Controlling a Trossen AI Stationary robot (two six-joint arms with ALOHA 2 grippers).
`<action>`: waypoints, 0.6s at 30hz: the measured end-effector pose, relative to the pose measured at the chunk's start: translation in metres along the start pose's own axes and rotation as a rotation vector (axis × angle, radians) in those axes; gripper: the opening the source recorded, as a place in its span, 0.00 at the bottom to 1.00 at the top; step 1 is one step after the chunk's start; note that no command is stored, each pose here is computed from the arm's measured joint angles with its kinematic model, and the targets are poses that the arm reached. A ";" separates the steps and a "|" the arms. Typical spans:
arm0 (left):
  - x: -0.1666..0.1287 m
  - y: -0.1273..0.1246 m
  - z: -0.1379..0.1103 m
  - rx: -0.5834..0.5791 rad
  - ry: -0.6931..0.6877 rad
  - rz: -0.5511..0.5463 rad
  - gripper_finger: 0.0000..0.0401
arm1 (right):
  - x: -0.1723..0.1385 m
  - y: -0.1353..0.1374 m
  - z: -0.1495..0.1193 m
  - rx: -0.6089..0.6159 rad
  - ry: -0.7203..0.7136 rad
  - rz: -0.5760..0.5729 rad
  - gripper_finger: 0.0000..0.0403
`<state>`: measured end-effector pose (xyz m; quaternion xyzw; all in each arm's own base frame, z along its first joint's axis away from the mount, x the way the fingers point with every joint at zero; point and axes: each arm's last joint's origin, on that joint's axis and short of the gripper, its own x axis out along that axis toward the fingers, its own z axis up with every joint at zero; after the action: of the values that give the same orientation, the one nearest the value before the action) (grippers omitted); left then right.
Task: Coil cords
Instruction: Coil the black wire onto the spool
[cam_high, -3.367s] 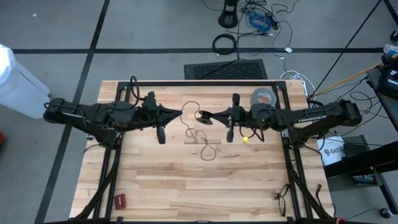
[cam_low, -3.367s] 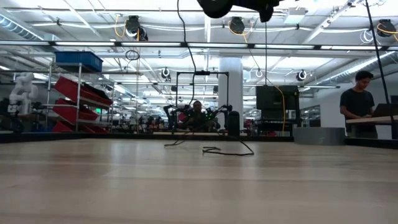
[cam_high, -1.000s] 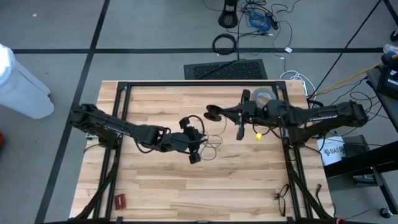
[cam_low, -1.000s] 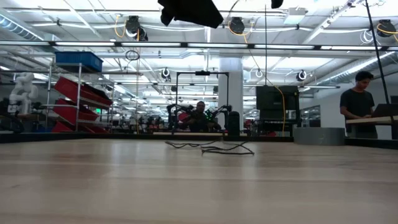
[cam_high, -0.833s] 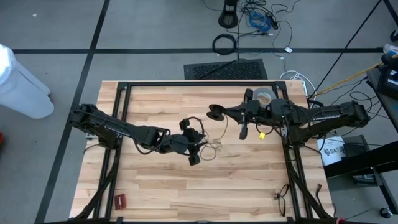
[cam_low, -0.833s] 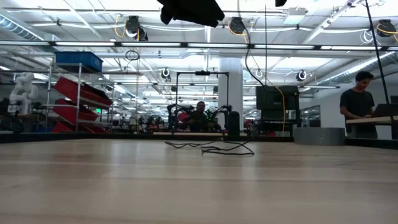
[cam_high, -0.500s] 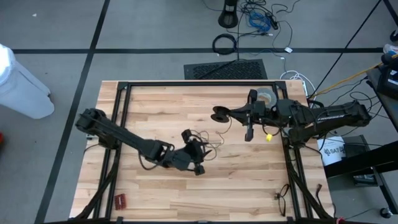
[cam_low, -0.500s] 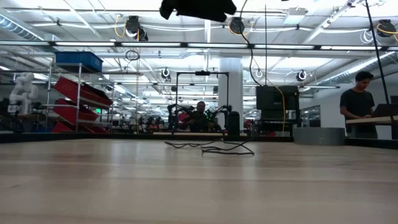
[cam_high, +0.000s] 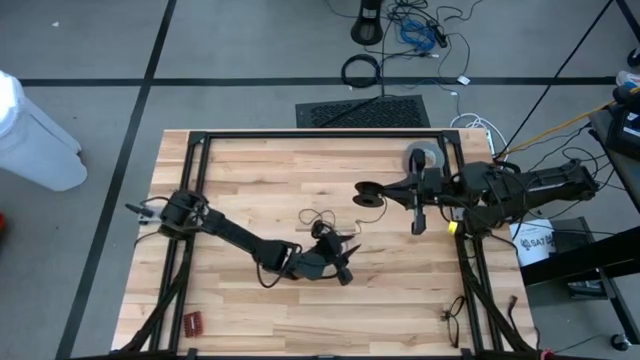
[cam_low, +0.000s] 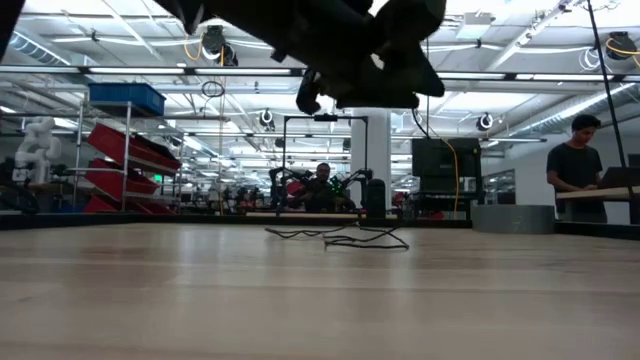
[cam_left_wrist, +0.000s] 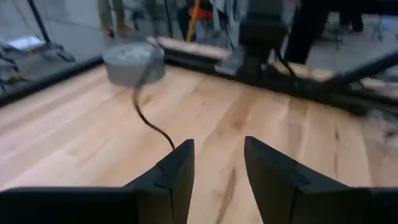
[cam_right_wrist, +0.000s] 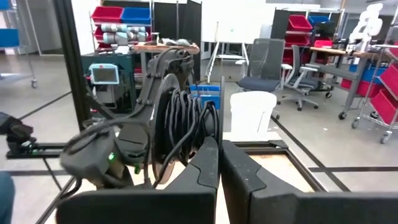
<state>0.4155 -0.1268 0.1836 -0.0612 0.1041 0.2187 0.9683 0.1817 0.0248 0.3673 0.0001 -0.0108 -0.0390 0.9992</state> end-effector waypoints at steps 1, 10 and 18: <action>0.001 -0.001 -0.001 0.003 -0.021 0.006 0.37 | -0.002 0.000 0.000 -0.001 0.006 0.003 0.00; 0.006 -0.002 0.008 0.161 -0.183 0.078 0.36 | -0.006 0.003 0.000 0.008 0.017 0.024 0.00; 0.001 -0.008 0.001 0.197 -0.143 0.083 0.36 | -0.006 0.003 -0.002 0.014 0.039 0.023 0.00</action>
<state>0.4197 -0.1334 0.1847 0.0543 0.0583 0.2509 0.9647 0.1756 0.0283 0.3648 0.0076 0.0084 -0.0275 0.9996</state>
